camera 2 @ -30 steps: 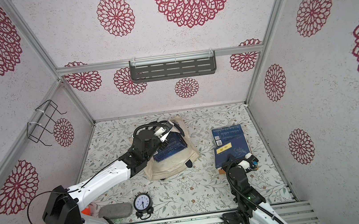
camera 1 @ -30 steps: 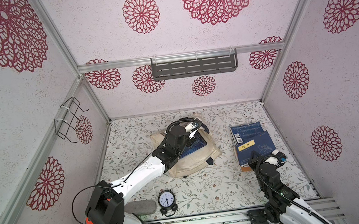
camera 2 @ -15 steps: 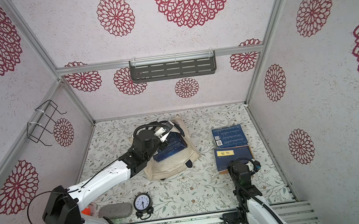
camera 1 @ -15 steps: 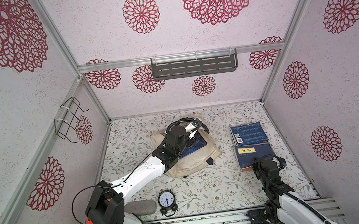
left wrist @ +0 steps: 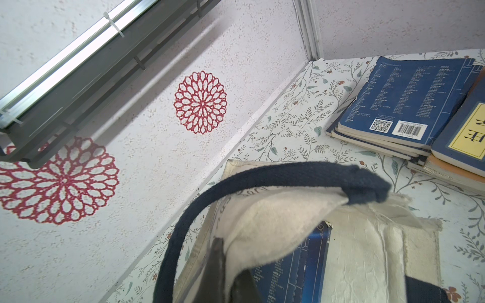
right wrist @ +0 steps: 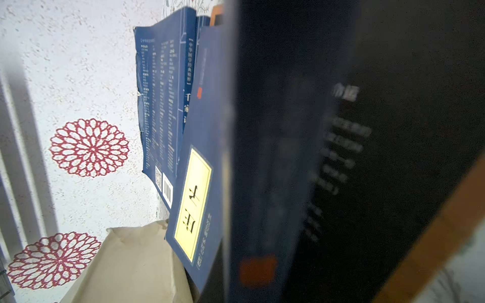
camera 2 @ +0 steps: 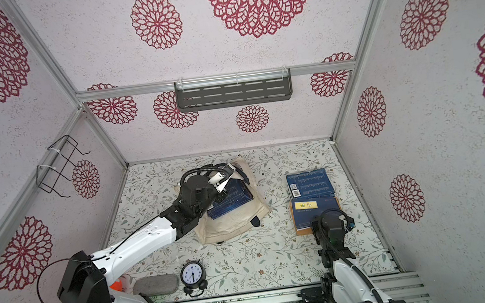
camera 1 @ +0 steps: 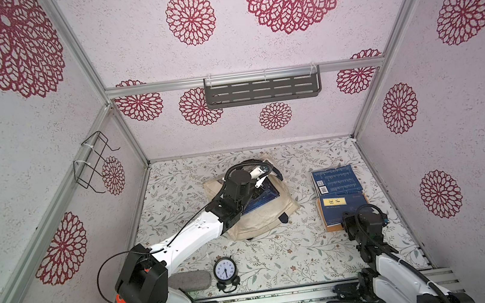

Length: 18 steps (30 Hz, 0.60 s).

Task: Take out the books from the canvas bag
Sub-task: Place the book on the book.

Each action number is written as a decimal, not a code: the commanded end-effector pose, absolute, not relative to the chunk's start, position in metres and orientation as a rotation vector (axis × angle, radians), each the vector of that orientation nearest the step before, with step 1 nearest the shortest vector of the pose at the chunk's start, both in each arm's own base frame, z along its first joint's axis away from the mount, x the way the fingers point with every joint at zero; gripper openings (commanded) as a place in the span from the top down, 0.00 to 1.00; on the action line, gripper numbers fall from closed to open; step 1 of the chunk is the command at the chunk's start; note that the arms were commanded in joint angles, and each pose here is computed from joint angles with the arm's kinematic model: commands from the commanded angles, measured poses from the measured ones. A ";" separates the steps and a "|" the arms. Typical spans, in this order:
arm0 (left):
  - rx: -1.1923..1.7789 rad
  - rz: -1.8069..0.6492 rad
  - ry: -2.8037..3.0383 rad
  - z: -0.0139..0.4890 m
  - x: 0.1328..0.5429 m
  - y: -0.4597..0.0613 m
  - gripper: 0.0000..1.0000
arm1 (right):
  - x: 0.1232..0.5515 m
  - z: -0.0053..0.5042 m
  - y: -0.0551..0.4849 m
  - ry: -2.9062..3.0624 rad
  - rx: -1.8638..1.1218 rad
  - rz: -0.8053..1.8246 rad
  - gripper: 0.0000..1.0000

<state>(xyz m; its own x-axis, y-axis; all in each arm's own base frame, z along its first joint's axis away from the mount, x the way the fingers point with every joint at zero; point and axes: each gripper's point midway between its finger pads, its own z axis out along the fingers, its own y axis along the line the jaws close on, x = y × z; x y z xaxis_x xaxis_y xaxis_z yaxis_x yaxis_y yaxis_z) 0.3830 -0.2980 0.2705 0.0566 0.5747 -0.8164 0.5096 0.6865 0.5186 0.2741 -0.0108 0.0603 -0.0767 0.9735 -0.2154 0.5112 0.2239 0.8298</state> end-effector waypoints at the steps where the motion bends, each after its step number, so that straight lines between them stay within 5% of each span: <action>1: 0.911 0.025 1.508 0.293 0.378 -0.311 1.00 | 0.272 0.060 -0.013 1.756 1.375 0.693 0.90; 13: 0.923 0.022 1.508 0.292 0.376 -0.311 1.00 | 0.262 0.056 -0.020 1.827 1.361 0.634 0.36; 18: 0.926 0.020 1.510 0.292 0.376 -0.312 1.00 | 0.258 0.053 -0.015 1.882 1.370 0.641 0.21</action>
